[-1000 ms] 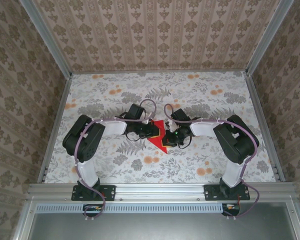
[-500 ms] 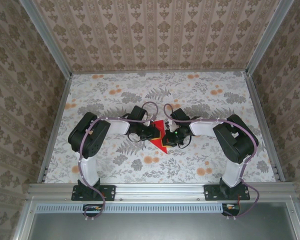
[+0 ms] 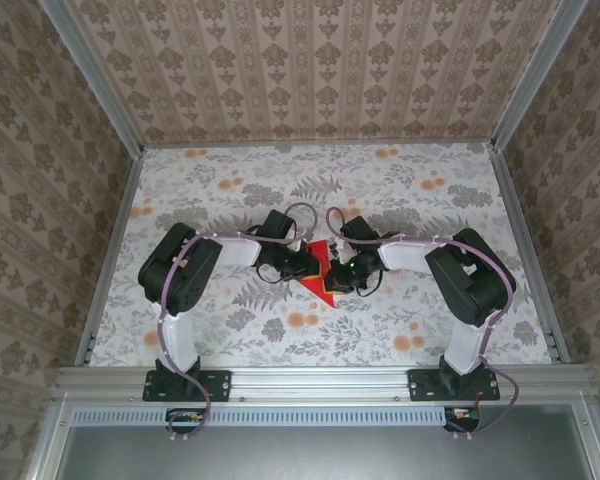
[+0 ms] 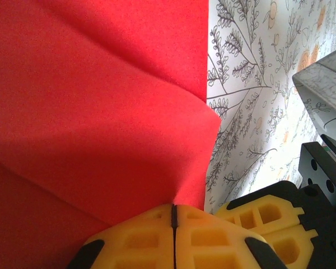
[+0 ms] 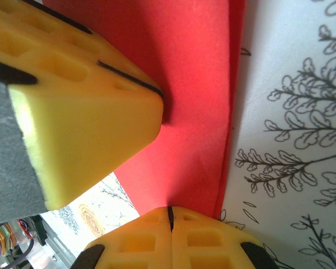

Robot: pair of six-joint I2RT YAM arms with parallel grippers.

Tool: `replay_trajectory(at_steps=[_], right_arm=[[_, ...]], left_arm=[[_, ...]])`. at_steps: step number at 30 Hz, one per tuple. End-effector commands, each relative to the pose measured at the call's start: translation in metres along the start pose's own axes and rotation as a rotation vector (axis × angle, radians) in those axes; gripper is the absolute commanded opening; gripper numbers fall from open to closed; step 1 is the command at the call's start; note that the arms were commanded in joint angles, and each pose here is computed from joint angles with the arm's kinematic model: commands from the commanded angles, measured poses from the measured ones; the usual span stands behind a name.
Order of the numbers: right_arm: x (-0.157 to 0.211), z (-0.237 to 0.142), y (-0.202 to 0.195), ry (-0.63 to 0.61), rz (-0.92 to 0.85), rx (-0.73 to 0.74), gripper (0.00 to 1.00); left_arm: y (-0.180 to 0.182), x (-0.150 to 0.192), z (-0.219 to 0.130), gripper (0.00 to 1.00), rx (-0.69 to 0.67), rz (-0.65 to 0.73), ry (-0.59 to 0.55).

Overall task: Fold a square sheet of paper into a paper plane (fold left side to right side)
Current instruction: Fourth fold the wing at the center of the table.

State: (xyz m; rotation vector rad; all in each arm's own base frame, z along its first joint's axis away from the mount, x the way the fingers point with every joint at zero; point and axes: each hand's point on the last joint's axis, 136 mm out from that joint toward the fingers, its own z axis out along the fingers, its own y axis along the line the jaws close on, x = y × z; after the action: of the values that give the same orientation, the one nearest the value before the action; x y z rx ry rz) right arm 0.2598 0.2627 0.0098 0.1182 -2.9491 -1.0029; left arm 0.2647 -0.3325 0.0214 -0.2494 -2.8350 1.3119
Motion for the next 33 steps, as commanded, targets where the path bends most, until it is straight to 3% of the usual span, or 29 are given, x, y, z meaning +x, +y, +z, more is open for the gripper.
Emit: replay_trajectory(at_steps=[1, 33], right_arm=[[0.039, 0.012, -0.074, 0.11, 0.114, 0.278, 0.0], [0.046, 0.011, -0.076, 0.133, 0.119, 0.282, 0.0]], left_arm=[[0.02, -0.017, -0.003, 0.07, -0.066, 0.002, -0.045], [0.045, -0.073, -0.03, 0.07, -0.077, 0.01, -0.113]])
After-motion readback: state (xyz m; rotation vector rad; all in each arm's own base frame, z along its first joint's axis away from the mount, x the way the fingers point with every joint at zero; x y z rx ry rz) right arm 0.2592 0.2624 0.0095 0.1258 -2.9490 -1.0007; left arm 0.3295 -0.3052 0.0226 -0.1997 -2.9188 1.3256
